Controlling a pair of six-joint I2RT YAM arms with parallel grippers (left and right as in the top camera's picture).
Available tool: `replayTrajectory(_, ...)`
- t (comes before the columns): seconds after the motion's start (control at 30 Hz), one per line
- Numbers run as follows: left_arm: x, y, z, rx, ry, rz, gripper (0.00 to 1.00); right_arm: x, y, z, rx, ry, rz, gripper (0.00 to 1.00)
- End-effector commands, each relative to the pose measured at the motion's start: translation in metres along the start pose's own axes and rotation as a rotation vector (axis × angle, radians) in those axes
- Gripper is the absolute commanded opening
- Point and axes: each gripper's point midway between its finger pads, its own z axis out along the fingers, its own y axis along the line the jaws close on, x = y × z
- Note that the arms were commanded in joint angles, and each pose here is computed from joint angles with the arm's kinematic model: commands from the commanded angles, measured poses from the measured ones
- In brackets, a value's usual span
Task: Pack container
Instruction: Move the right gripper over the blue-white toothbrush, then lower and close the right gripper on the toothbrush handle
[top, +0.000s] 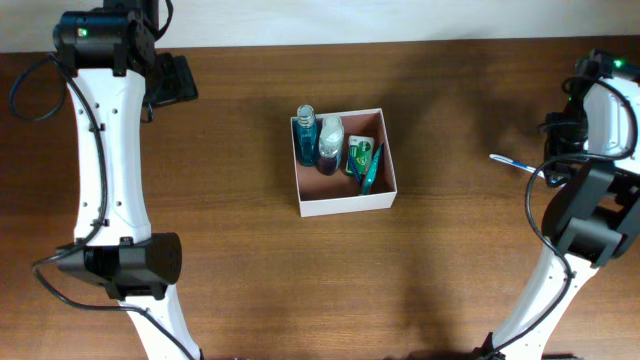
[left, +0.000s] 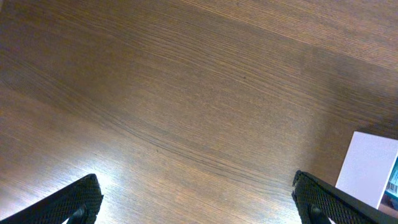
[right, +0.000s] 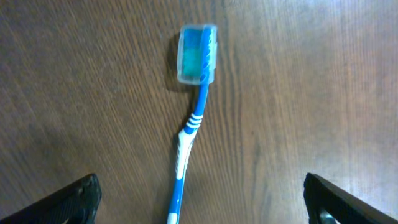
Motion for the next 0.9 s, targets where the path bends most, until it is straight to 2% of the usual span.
replayTrajectory(0.0, 0.000, 0.002, -0.003, 0.001, -0.004, -0.013, 0.99, 0.004, -0.001, 0.020, 0.038, 0.025, 0.016, 0.99)
replayTrajectory(0.6, 0.000, 0.002, -0.003, 0.001, -0.004, -0.014, 0.99, 0.009, 0.004, 0.050, 0.063, 0.026, 0.037, 0.99)
replayTrajectory(0.87, 0.000, 0.002, -0.003, 0.001, -0.004, -0.013, 0.99, 0.015, -0.001, 0.078, 0.068, 0.031, 0.035, 0.99)
